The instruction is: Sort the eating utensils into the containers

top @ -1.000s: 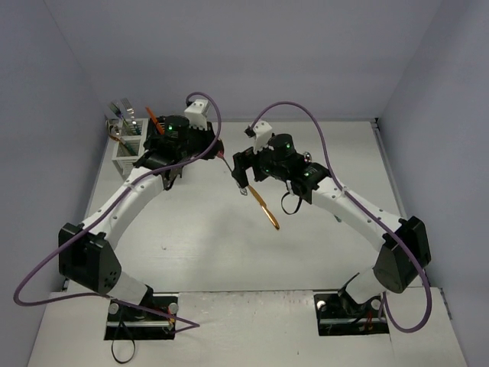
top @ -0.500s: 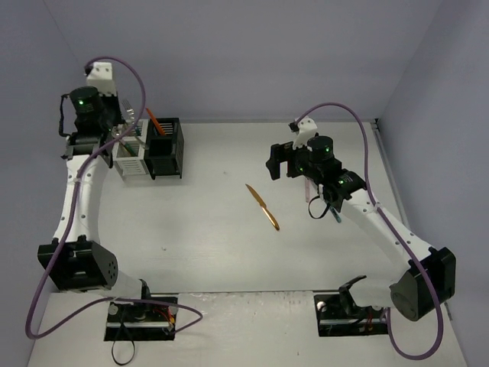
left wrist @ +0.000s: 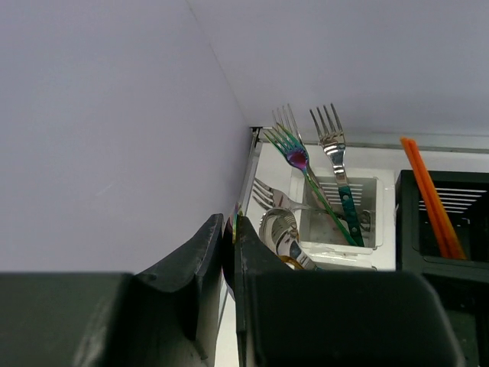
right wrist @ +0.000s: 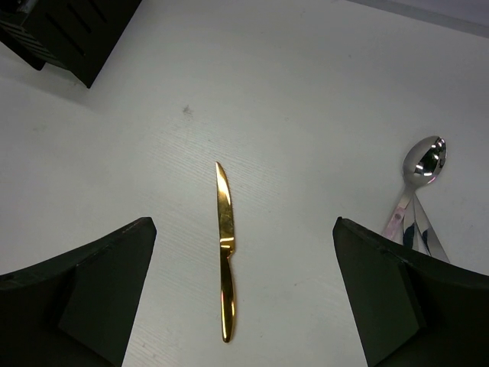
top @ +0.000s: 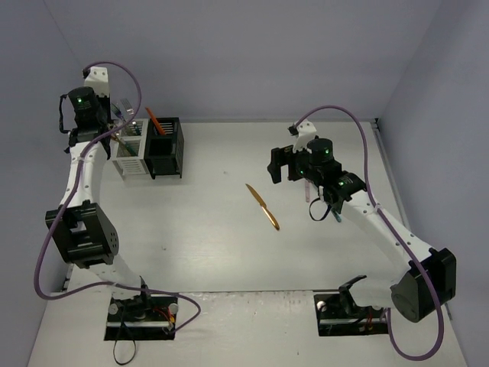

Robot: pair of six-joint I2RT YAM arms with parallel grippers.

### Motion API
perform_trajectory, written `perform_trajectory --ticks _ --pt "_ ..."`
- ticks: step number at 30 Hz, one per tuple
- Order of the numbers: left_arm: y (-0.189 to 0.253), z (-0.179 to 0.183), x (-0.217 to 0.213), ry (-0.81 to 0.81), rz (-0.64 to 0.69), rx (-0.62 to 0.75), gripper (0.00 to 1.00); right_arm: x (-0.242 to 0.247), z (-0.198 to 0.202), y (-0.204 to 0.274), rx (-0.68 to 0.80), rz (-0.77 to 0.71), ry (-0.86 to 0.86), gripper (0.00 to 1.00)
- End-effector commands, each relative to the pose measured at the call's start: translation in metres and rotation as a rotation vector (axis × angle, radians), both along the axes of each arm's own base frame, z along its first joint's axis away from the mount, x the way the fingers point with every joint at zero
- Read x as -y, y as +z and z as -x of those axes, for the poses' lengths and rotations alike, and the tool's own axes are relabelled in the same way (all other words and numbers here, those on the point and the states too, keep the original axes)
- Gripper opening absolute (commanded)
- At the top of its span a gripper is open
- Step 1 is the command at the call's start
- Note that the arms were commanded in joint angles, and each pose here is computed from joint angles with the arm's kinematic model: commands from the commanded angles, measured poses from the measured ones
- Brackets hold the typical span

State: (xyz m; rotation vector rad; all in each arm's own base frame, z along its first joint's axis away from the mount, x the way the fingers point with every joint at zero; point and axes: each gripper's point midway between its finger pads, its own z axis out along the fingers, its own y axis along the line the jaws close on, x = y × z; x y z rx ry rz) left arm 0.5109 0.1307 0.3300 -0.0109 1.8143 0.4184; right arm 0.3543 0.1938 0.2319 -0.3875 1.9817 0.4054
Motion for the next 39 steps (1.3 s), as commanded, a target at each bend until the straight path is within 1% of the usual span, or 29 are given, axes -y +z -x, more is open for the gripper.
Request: perform_trajectory --ticks 1,3,6,14,19,20,21,23,25,27,30,31,32,34,37,39 --pt "0.048 -0.013 -0.008 0.003 -0.027 0.213 0.0 0.005 -0.007 0.016 0.056 -0.014 -0.023 1.0" --pt "0.05 -0.016 -0.009 0.006 -0.017 0.241 0.0 0.005 -0.007 0.015 0.05 -0.013 -0.022 1.0" --pt "0.044 -0.022 -0.003 -0.039 -0.004 0.247 0.0 0.006 -0.007 0.011 0.038 -0.01 -0.027 1.0" --pt "-0.015 -0.024 0.009 -0.095 0.053 0.158 0.0 0.008 -0.011 0.004 0.018 0.0 -0.036 1.0" --pt "-0.036 -0.019 0.011 -0.098 0.078 0.122 0.0 0.008 -0.016 0.002 0.013 0.011 -0.045 1.0" --pt "-0.036 -0.018 0.009 -0.092 0.084 0.123 0.04 0.01 -0.018 0.001 0.009 0.015 -0.056 1.0" --pt "-0.036 -0.017 0.008 -0.083 0.089 0.125 0.12 0.012 -0.02 0.0 0.006 0.018 -0.071 1.0" --pt "-0.032 -0.015 0.004 -0.059 0.096 0.136 0.34 0.017 -0.025 -0.003 -0.002 0.025 -0.117 1.0" --pt "-0.027 -0.013 0.001 -0.037 0.109 0.152 0.5 0.027 -0.032 -0.009 -0.012 0.044 -0.185 1.0" --pt "-0.017 -0.009 0.0 -0.022 0.123 0.174 0.62 0.035 -0.038 -0.014 -0.026 0.052 -0.25 1.0" --pt "-0.004 -0.003 0.005 -0.008 0.191 0.206 0.77 0.045 -0.05 -0.024 -0.057 0.045 -0.354 0.99" --pt "-0.003 0.001 0.005 -0.003 0.197 0.199 0.77 0.05 -0.053 -0.022 -0.051 0.048 -0.377 0.99" --pt "0.0 0.006 0.008 0.009 0.235 0.194 0.8 0.056 -0.056 -0.03 -0.082 0.052 -0.418 0.98" --pt "0.002 0.016 0.013 0.034 0.299 0.169 0.82 0.065 -0.064 -0.041 -0.121 0.049 -0.477 0.96" --pt "-0.001 0.032 0.038 0.042 0.39 0.097 0.84 0.077 -0.075 -0.063 -0.19 0.046 -0.542 0.92" --pt "-0.006 0.046 0.056 0.031 0.42 0.05 0.86 0.087 -0.08 -0.075 -0.23 0.03 -0.584 0.89"
